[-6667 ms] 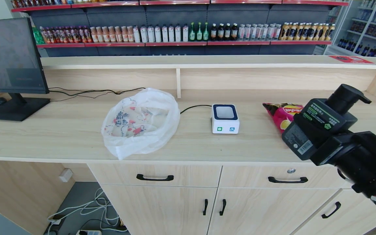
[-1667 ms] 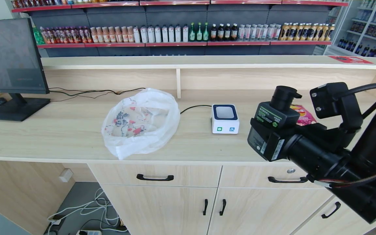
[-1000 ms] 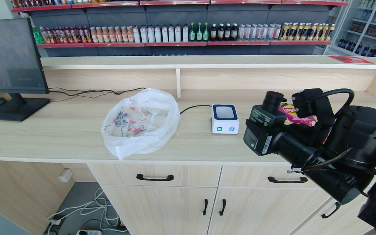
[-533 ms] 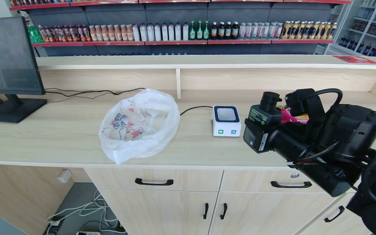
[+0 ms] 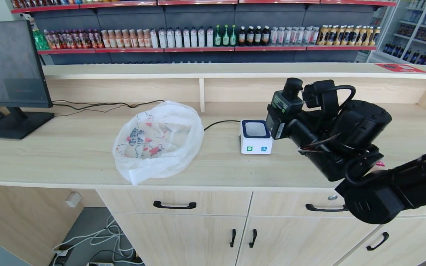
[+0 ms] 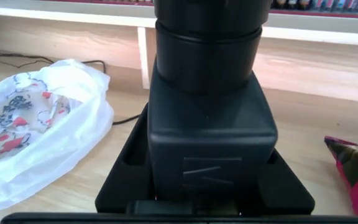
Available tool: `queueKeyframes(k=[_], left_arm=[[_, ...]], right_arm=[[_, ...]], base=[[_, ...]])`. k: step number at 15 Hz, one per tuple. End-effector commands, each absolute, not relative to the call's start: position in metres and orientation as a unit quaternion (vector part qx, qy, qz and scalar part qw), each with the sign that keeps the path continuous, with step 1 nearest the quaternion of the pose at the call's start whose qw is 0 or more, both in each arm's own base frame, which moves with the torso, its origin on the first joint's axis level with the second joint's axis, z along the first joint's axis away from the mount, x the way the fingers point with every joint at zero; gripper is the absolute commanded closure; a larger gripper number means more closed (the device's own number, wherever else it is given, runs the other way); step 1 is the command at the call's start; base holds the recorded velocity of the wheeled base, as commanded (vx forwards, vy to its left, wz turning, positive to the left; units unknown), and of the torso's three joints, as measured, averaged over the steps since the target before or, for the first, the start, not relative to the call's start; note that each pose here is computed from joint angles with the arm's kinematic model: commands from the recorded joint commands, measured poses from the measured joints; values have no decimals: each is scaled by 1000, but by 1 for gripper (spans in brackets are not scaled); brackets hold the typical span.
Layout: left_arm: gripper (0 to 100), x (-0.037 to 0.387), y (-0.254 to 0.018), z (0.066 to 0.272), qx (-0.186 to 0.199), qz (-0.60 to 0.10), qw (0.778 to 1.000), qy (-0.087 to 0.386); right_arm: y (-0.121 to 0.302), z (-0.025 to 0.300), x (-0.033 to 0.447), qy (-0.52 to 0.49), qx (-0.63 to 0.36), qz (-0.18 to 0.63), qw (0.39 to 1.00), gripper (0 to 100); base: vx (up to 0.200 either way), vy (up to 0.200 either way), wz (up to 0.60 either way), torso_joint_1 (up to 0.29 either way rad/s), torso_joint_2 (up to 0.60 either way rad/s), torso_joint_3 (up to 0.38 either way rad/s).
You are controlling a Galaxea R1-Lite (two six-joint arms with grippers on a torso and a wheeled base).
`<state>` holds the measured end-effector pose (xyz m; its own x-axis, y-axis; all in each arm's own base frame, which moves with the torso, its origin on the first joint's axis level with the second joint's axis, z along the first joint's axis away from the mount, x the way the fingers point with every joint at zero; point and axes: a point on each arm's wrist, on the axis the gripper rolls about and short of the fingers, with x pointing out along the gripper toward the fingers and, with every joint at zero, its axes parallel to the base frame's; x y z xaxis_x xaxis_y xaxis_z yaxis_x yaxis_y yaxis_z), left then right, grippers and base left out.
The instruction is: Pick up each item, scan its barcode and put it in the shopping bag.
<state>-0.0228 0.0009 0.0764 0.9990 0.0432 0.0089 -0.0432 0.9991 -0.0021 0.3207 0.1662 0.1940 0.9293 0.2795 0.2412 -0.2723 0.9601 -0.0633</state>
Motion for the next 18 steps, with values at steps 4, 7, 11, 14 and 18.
queueKeyframes(k=[4,7,11,14,18], left_arm=[[0,-23,1,76,-1,21,1000,-5],[0,-23,1,76,-2,22,1000,-5],[0,-23,1,76,-1,21,1000,-5],[0,-23,1,76,-1,21,1000,-5],[0,-23,1,76,-1,21,1000,-5]], right_arm=[[142,175,373,-147,-71,206,965,100],[153,177,396,-194,-67,231,951,100],[146,160,421,-241,-84,284,924,100],[136,161,430,-265,-112,296,911,100],[124,155,450,-325,-165,325,873,100]], base=[[0,0,0,0,0,0],[0,0,0,0,0,0],[0,0,0,0,0,0],[0,0,0,0,0,0],[0,0,0,0,0,0]])
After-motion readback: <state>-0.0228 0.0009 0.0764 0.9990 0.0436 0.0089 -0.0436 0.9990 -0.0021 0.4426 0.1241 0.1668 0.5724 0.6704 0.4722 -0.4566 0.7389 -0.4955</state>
